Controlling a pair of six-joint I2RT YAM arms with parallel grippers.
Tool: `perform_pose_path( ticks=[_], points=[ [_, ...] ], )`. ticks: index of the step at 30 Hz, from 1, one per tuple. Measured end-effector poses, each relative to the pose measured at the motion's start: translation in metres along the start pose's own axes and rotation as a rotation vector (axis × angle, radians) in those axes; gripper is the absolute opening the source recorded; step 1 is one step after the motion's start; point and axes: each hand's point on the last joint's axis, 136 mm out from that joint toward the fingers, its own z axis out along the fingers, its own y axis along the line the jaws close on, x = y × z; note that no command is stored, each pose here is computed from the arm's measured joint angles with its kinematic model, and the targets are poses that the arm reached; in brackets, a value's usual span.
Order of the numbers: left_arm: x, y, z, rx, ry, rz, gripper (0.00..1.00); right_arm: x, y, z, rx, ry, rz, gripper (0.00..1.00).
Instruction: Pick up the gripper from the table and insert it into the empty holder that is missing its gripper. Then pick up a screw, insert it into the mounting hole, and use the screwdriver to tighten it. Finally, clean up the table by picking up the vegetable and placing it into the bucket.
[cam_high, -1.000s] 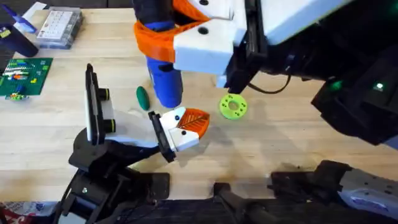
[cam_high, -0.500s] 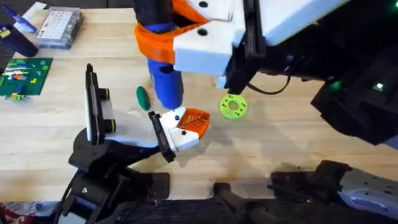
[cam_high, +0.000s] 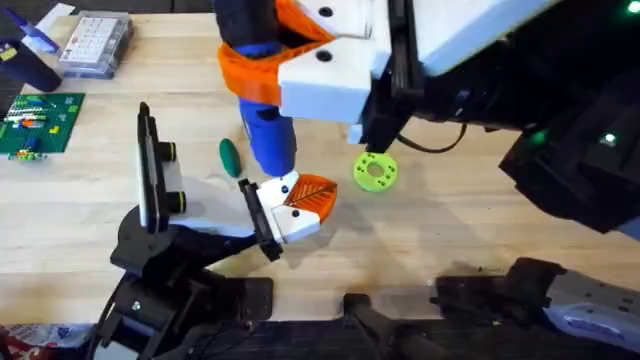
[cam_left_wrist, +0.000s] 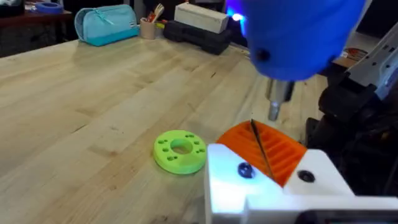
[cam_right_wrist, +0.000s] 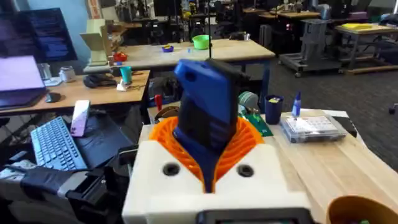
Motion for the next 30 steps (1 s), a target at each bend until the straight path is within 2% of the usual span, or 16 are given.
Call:
perform_pose_path(
  ticks=[6, 15, 30],
  points=[
    [0.0, 0.0, 0.0, 0.0, 0.0, 0.0, 0.016, -0.009, 0.001, 0.0, -0.007, -0.043, -0.033, 0.034],
    [0.0, 0.0, 0.0, 0.0, 0.0, 0.0, 0.016, 0.011, -0.005, 0.005, -0.002, -0.005, -0.007, 0.034],
    [0.0, 0.0, 0.0, 0.0, 0.0, 0.0, 0.016, 0.024, -0.006, 0.004, 0.002, 0.017, 0.009, 0.034]
  ],
)
